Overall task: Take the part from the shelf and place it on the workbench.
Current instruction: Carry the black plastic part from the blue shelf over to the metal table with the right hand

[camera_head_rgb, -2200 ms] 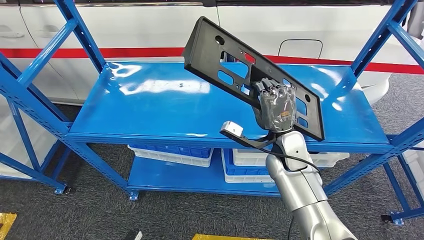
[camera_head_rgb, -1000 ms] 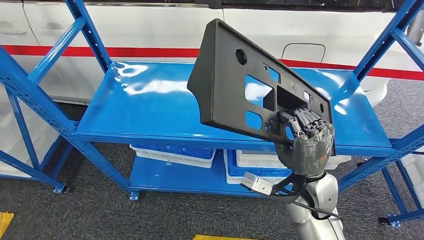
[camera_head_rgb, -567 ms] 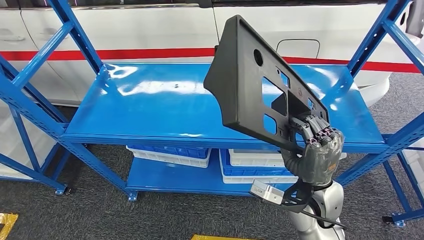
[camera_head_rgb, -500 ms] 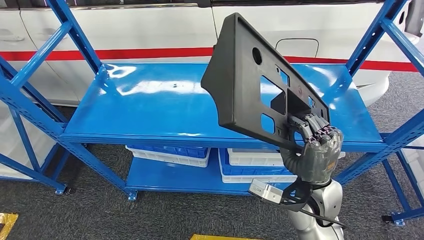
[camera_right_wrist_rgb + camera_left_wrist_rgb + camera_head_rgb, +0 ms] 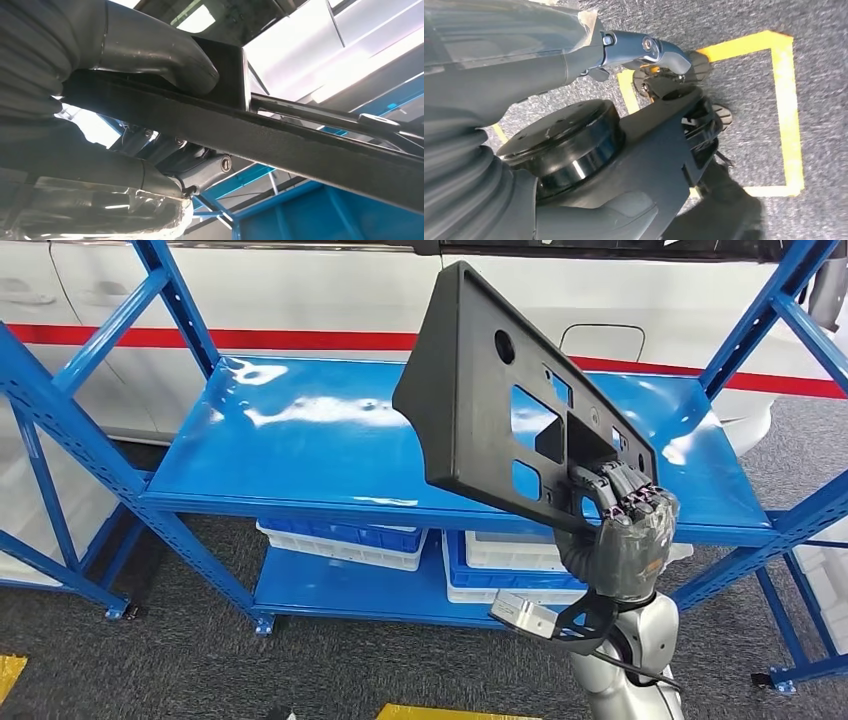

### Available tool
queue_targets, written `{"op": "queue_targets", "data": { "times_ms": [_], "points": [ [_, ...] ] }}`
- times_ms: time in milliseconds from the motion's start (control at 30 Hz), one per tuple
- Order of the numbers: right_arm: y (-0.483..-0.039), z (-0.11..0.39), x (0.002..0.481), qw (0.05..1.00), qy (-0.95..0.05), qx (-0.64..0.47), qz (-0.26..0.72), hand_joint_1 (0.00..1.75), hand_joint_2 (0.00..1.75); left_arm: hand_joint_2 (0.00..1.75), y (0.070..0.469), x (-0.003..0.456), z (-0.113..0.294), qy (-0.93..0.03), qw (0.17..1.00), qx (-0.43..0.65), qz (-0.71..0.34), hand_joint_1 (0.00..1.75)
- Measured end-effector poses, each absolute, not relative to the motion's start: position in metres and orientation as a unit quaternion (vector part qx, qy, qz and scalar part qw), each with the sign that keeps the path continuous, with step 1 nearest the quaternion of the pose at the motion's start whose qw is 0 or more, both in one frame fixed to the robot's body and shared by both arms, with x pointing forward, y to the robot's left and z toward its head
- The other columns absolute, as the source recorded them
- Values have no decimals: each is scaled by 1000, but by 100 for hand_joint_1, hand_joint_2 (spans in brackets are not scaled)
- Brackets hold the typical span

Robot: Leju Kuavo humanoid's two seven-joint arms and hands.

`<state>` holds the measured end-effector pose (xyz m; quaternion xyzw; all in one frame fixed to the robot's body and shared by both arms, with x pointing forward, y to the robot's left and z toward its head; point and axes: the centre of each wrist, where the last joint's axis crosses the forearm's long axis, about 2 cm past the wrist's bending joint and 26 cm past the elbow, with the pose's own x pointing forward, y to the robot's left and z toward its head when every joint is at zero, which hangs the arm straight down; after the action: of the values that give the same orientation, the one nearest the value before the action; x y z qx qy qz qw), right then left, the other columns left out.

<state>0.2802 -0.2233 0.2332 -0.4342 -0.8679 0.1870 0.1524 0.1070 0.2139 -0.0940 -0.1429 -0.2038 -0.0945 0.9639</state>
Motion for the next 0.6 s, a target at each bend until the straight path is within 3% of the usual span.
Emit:
{"op": "queue_targets", "data": {
  "times_ms": [600],
  "points": [
    [-221,233,284,159,-871,-428,184,175,175,175,214,107,-94,-207,964,-140,-91,0]
  ]
}}
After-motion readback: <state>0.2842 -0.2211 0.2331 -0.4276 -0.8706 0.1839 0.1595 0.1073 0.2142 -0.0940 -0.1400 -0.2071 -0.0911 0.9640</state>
